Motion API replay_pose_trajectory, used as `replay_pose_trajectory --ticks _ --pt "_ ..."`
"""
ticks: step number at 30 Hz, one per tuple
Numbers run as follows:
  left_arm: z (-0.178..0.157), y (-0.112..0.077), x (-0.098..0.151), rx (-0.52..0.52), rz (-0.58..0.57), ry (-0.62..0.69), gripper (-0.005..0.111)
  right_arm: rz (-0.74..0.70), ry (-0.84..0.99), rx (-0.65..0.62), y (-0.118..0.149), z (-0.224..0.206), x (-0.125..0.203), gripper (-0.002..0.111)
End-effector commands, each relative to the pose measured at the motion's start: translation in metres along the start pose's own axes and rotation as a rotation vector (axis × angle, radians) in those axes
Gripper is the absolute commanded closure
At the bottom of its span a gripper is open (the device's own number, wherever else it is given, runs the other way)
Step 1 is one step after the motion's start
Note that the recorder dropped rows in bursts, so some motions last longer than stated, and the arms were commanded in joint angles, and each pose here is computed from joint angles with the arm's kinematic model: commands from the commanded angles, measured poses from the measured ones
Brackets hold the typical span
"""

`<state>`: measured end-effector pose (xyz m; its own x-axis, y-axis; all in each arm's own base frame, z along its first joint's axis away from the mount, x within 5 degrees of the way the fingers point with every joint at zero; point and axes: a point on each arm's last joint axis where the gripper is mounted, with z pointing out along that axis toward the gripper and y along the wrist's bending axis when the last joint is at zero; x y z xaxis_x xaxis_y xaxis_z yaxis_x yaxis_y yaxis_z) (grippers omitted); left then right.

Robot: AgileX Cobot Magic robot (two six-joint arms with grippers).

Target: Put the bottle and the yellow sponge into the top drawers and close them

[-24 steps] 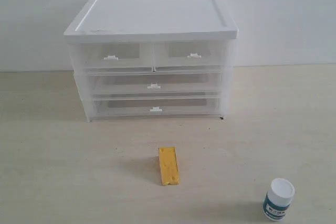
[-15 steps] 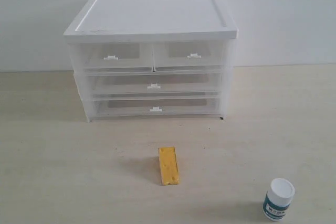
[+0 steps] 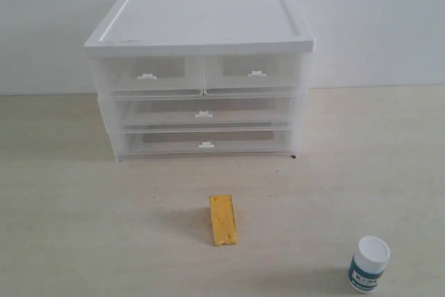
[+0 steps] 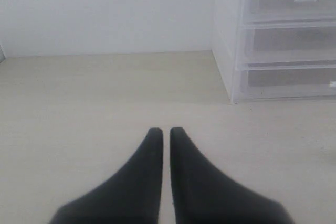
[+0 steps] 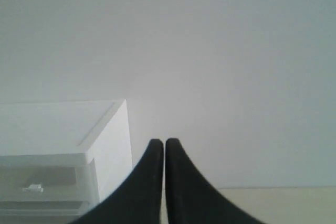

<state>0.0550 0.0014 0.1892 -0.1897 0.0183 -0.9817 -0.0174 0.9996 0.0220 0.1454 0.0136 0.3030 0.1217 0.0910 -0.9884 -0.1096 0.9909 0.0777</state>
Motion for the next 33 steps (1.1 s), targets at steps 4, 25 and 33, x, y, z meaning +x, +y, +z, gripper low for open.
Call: replay_pose_trajectory --ticks 4,25,33 --pt "0.000 0.000 0.000 -0.002 -0.007 -0.007 0.102 -0.014 0.037 -0.011 -0.002 0.038 0.024 0.109" --pt "0.000 0.000 0.000 -0.002 -0.007 -0.007 0.102 0.006 0.032 -0.071 0.061 0.077 0.098 0.109" --pt "0.000 0.000 0.000 -0.002 -0.007 -0.007 0.102 0.000 0.059 -0.091 0.093 0.085 0.124 0.109"
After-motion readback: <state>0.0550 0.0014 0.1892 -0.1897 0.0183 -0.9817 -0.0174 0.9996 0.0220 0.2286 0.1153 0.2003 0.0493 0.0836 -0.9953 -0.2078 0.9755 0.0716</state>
